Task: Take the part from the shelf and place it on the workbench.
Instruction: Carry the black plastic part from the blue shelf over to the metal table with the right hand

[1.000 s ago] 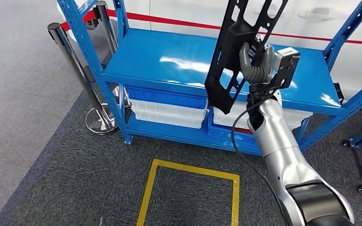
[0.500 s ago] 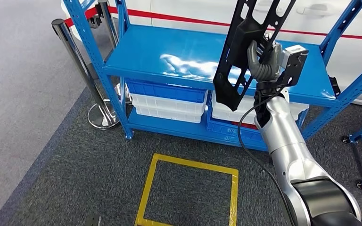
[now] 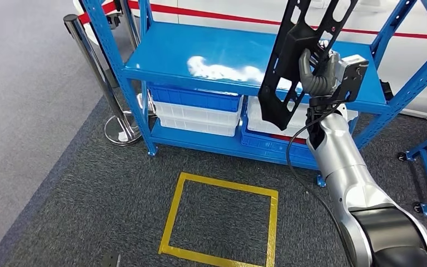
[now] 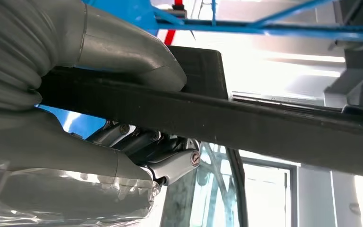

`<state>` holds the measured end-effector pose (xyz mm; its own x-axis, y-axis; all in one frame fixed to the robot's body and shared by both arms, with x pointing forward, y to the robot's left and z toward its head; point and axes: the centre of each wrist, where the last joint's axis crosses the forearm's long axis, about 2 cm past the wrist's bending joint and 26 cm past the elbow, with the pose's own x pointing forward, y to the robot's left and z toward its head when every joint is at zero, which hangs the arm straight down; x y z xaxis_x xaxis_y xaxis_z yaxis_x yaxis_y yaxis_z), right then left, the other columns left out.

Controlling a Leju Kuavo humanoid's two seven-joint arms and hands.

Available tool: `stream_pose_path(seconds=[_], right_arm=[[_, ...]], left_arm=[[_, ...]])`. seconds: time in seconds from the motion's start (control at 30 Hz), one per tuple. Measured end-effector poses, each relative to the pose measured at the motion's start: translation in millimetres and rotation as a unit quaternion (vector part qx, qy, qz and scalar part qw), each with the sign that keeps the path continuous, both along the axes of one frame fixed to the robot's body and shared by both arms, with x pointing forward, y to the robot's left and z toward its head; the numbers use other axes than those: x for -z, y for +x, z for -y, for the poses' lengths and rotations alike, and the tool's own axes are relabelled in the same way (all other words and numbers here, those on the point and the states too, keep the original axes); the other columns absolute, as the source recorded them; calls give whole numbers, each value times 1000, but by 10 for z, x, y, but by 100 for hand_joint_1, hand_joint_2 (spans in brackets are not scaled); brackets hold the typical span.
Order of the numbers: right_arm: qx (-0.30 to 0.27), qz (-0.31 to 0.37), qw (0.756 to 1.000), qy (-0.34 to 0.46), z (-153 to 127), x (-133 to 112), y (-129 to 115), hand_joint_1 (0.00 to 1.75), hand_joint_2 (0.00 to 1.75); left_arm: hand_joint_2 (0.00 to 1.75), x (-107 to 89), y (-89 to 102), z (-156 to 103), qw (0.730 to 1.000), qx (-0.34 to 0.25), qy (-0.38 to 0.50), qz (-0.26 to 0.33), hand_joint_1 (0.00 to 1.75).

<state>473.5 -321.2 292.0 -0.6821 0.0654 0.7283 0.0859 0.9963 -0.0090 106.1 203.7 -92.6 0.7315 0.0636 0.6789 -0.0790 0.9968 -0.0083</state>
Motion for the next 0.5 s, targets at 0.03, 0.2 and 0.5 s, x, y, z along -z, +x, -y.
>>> stream_pose_path(seconds=[0.03,0.2,0.5], right_arm=[[1,-2,1000,1,5,8,3,175,175],[1,-4,1000,3,-6,33,7,175,175],[5,-8,1000,2,-10,57,6,175,175]], left_arm=[[175,2,-9,1,1000,0,0,-1,0],[175,6,-29,3,1000,2,0,-2,0],[175,3,-17,4,1000,4,1,1,0]])
